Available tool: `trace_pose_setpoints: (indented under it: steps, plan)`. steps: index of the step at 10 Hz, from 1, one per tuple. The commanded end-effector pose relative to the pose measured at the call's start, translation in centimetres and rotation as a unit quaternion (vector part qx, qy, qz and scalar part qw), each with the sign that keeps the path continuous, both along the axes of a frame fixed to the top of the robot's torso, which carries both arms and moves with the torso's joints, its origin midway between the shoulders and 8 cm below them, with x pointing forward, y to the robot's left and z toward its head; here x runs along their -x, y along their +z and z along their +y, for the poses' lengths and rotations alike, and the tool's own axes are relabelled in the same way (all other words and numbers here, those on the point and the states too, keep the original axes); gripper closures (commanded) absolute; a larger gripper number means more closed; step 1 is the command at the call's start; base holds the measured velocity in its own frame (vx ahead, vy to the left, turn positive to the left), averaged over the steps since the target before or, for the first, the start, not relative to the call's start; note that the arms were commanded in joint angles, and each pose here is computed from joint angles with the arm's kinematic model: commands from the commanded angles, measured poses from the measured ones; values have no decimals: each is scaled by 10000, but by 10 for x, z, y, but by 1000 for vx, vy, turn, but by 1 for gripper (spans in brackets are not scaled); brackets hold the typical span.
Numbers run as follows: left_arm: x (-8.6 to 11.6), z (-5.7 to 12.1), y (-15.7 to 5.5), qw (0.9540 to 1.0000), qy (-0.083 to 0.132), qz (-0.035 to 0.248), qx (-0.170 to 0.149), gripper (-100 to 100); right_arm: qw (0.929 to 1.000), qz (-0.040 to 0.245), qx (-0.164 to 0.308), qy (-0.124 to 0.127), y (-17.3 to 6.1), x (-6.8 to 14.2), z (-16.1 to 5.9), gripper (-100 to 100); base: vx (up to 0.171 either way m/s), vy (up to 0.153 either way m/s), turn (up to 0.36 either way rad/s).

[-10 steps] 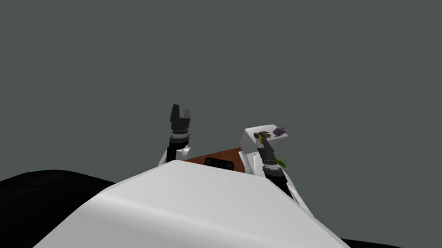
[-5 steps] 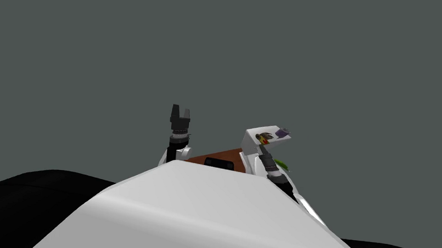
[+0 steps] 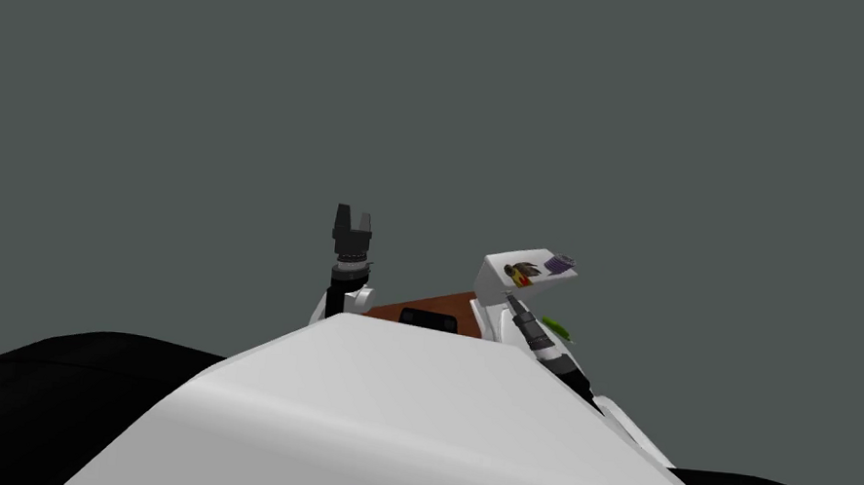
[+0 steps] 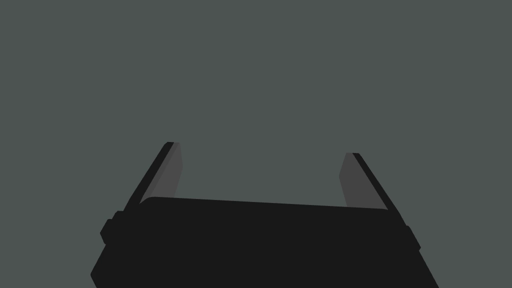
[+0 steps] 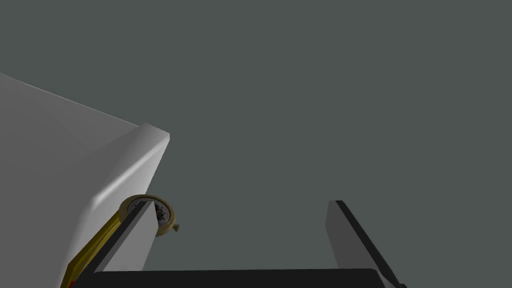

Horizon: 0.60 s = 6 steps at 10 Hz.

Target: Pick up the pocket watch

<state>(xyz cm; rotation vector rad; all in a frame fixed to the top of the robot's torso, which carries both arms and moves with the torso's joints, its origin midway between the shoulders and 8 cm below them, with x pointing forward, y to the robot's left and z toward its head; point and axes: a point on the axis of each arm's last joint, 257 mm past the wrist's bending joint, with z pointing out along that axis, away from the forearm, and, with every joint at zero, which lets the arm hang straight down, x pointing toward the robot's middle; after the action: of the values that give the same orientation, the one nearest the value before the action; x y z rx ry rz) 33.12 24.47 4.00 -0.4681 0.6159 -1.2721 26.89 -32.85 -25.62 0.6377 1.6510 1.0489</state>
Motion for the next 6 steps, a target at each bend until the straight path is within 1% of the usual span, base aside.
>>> trace_pose_setpoints:
  steps: [1, 2, 3, 4, 5, 6]
  plan:
    - [0, 0, 0, 10000, 0, 0, 0, 0, 9997, 168, 165, 63, -11, 3, -6, -100, 2, 12, 63]
    - [0, 0, 0, 10000, 0, 0, 0, 0, 9982, 450, 375, 85, -29, 16, -20, -100, 6, 18, 130]
    - [0, 0, 0, 10000, 0, 0, 0, 0, 9978, 475, 434, 136, -29, 16, -22, -100, 6, 13, 49]
    - [0, 0, 0, 10000, 0, 0, 0, 0, 9951, 753, 632, 138, -46, 29, -37, -100, 6, 25, 107]
    - [0, 0, 0, 10000, 0, 0, 0, 0, 9943, 776, 705, 209, -45, 29, -38, -100, 5, 18, 68]
    - [0, 0, 0, 10000, 0, 0, 0, 0, 9901, 1049, 907, 212, -60, 43, -55, -100, 10, 21, 129]
